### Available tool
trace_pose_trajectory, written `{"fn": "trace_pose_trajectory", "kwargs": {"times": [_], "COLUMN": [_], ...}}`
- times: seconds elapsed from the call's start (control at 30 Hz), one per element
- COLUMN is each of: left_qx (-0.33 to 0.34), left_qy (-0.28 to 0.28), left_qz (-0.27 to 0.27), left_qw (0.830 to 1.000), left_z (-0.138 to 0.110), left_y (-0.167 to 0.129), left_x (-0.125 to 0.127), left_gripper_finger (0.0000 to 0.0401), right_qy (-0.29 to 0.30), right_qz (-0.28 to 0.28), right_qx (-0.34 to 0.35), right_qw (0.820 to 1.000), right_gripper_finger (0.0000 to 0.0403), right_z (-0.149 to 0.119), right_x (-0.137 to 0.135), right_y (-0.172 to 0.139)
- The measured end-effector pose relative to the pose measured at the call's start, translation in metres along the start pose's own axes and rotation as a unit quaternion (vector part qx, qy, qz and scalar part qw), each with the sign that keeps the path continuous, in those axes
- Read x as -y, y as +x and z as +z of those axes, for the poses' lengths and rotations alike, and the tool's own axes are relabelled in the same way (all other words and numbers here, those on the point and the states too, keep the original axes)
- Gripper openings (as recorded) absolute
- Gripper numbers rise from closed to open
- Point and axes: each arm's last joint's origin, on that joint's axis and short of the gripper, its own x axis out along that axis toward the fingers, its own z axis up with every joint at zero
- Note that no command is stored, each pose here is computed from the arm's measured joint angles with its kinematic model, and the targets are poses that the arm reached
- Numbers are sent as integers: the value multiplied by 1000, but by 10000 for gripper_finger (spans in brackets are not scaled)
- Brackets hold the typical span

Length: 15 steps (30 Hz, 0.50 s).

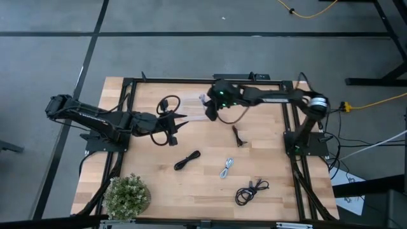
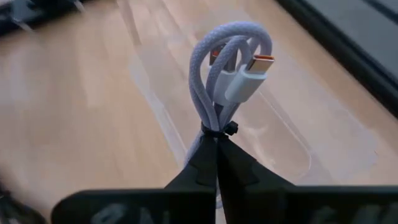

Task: Pick and place USB-C Cables
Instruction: Put the purple charger cable into the transparent bin, then put the top right black charger cable into the transparent bin

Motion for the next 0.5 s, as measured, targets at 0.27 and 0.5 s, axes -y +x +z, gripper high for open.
{"fn": "trace_pose_trajectory", "kwargs": {"times": [0.27,0.5], "left_qx": [0,-6], "left_qy": [0,4], "left_qz": [1,0], "left_qw": [1000,1000], "left_z": [0,-1], "left_y": [0,0], "left_x": [0,0], "left_gripper_finger": [105,105], "right_qy": [-32,-44], "right_qz": [26,24], "right_qx": [-45,-75], "right_qw": [998,996], "right_gripper_finger": [66,81], "right_z": [30,51], "right_x": [-2,-7], "right_y": [18,-11]}}
